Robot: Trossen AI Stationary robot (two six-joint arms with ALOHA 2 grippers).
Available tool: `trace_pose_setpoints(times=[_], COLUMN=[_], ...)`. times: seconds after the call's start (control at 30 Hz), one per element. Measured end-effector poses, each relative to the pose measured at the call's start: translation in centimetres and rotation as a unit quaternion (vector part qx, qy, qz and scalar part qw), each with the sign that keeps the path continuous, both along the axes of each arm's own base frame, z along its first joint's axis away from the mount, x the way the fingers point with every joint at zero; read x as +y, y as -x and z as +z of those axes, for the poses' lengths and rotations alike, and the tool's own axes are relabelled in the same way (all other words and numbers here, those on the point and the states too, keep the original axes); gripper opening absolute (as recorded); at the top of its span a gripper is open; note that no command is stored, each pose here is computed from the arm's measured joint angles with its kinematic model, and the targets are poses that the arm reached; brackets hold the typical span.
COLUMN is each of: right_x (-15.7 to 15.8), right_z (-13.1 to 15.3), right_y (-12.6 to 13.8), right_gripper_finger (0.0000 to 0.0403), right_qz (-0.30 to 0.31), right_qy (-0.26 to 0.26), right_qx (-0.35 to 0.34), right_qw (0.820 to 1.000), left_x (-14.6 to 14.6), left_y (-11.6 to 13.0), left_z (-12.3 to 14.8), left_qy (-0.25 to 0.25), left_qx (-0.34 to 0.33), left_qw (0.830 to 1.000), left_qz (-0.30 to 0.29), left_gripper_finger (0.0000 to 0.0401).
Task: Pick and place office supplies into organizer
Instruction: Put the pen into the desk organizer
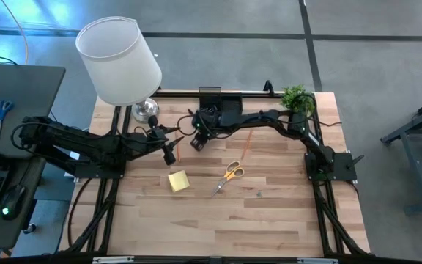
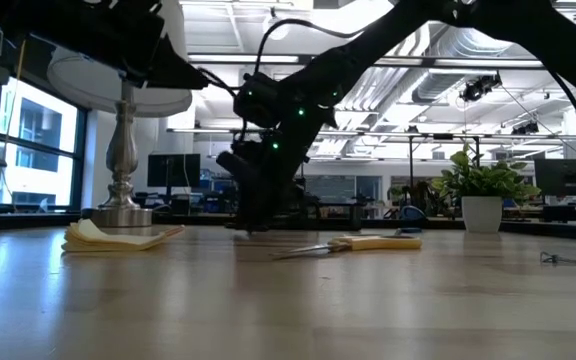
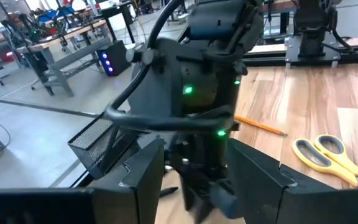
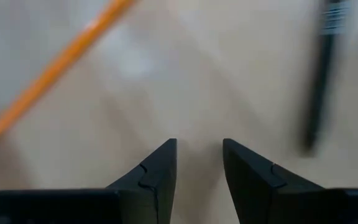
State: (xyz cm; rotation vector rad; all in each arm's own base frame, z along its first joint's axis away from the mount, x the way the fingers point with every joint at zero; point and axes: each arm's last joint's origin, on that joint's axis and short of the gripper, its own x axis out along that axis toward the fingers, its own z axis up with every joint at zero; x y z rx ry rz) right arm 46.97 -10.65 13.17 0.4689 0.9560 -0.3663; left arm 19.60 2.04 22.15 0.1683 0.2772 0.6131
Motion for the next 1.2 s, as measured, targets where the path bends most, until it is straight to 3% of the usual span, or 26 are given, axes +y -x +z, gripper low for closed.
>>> trace_pose_setpoints(times=[0.1, 0.2, 0.3, 0.43, 0.53, 0.73, 0.97, 1.2], right_x=[1.0, 1.2, -0.6, -4.1, -6.6, -9.7, -9.0, -6.5], right_z=[0.3, 1.6, 3.8, 6.0, 6.4, 4.2, 4.2, 3.7], right_y=[-0.4, -0.9, -1.6, -2.8, -3.5, -3.7, -3.9, -3.9], right_gripper_finger=[0.0124, 0.0124, 0.0124, 0.0124, 0.0124, 0.0124, 0.0123, 0.0123], right_qz=[0.034, 0.033, 0.010, 0.001, 0.002, 0.000, 0.005, 0.024], right_qy=[-0.009, 0.041, 0.107, 0.110, 0.107, 0.093, 0.088, 0.080], right_qx=[-0.017, -0.039, -0.063, -0.097, -0.068, 0.023, 0.002, 0.047], right_qw=[0.999, 0.998, 0.992, 0.989, 0.992, 0.995, 0.996, 0.995], left_x=[0.0, 0.0, 0.0, 0.0, 0.0, 0.0, 0.0, 0.0], left_y=[0.0, 0.1, 0.1, 0.1, 0.1, 0.1, 0.1, 0.1], left_z=[-0.1, -0.2, -0.2, -0.2, -0.2, -0.2, -0.4, -0.4], left_qy=[0.006, 0.009, 0.014, 0.018, 0.017, 0.008, 0.005, 0.006], left_qx=[0.003, 0.004, 0.001, -0.001, -0.001, 0.007, 0.016, 0.016], left_qw=[1.000, 1.000, 1.000, 1.000, 1.000, 1.000, 1.000, 1.000], left_qz=[0.002, 0.003, 0.004, 0.005, 0.005, 0.007, 0.007, 0.008], left_gripper_finger=[0.0163, 0.0163, 0.0163, 0.0163, 0.0163, 0.0163, 0.0163, 0.0163])
